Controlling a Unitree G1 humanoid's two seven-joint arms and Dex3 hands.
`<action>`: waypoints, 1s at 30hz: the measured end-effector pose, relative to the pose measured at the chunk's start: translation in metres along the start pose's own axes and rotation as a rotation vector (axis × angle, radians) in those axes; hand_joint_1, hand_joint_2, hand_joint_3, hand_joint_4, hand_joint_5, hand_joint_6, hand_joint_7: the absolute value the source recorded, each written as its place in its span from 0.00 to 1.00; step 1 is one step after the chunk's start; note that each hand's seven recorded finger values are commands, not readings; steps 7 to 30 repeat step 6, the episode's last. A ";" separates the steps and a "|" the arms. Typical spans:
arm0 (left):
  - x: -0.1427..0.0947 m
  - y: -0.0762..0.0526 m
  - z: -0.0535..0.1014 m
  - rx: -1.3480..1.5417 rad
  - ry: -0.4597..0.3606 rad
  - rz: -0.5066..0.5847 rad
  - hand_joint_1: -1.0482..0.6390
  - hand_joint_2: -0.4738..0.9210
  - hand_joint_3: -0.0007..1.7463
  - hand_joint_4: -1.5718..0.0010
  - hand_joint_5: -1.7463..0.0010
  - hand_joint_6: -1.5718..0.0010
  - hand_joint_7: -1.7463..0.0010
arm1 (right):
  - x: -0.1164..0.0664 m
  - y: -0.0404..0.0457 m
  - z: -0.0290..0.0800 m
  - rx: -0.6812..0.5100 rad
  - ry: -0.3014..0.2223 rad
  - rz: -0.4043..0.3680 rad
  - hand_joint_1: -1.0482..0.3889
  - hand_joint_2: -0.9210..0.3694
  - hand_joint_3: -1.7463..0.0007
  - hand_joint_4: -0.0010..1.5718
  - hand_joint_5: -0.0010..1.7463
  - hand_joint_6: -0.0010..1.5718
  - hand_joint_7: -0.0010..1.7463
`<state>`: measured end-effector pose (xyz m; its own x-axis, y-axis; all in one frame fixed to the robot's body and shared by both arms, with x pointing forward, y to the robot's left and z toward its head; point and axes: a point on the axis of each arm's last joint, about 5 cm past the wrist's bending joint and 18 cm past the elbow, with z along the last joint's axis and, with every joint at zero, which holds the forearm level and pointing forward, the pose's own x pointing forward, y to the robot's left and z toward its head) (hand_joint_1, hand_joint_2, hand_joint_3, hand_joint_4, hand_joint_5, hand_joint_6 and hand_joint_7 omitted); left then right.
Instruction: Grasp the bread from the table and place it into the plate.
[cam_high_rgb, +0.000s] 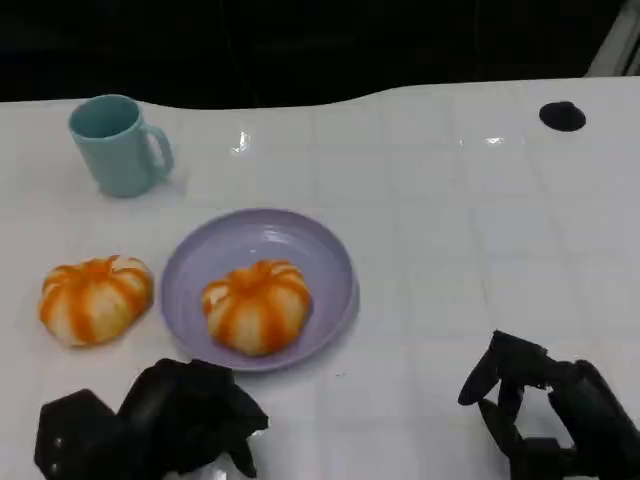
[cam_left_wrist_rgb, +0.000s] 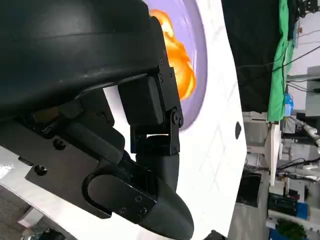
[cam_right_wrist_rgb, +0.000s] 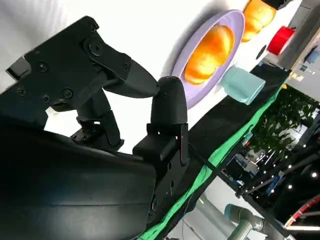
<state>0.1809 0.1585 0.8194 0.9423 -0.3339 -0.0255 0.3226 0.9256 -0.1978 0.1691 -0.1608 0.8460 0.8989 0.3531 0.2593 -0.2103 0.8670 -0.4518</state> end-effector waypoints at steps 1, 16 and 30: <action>0.000 0.000 0.000 -0.002 -0.001 -0.002 0.00 0.92 0.00 0.07 0.42 0.01 0.70 | 0.000 0.0004 0.000 -0.002 -0.001 0.001 0.53 0.38 0.29 0.52 1.00 0.39 0.89; 0.000 0.001 0.000 -0.011 -0.006 -0.002 0.00 0.91 0.00 0.07 0.42 0.00 0.70 | 0.000 0.0012 0.000 -0.008 -0.006 -0.002 0.53 0.40 0.26 0.53 1.00 0.46 0.85; 0.000 0.001 0.000 -0.011 -0.006 -0.002 0.00 0.91 0.00 0.07 0.42 0.00 0.70 | 0.000 0.0012 0.000 -0.008 -0.006 -0.002 0.53 0.40 0.26 0.53 1.00 0.46 0.85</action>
